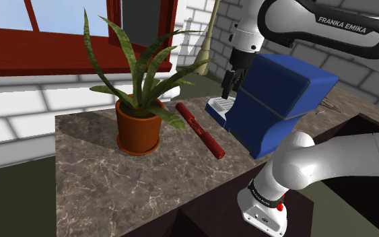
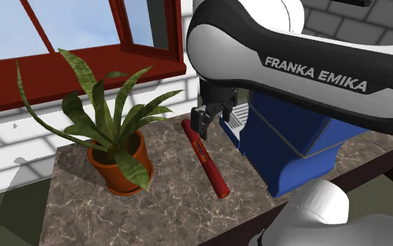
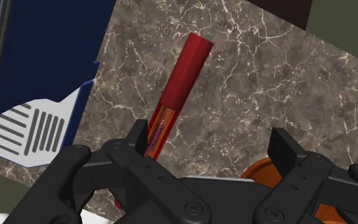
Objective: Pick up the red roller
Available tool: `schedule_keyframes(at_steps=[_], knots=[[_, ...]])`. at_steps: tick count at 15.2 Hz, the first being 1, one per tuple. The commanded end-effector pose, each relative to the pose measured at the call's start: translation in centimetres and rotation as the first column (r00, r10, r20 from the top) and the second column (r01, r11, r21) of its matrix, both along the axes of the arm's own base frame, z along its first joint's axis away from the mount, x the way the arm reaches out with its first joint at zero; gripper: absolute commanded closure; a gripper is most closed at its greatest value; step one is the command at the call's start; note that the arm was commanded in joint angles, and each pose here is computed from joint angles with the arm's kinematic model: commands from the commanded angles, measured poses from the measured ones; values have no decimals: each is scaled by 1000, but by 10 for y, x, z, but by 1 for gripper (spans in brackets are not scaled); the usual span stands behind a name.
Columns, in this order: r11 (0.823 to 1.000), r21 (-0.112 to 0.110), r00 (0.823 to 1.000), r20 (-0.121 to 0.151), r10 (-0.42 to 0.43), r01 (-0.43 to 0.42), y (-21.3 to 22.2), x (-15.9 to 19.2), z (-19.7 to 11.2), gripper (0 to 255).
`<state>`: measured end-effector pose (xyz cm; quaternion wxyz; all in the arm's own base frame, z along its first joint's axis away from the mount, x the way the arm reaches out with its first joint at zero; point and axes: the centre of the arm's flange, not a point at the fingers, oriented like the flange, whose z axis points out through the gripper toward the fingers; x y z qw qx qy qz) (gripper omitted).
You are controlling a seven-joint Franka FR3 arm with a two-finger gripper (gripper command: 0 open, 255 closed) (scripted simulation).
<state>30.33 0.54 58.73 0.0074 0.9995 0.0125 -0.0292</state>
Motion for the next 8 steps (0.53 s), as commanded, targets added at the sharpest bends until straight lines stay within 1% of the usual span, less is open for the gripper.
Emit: schedule_keyframes(at_steps=[1, 8], knots=[[1000, 0, 1000, 0, 0, 0, 0, 0, 0, 0], [996, -21, 997, 14, -81, 81, -16, 38, -81, 0]])
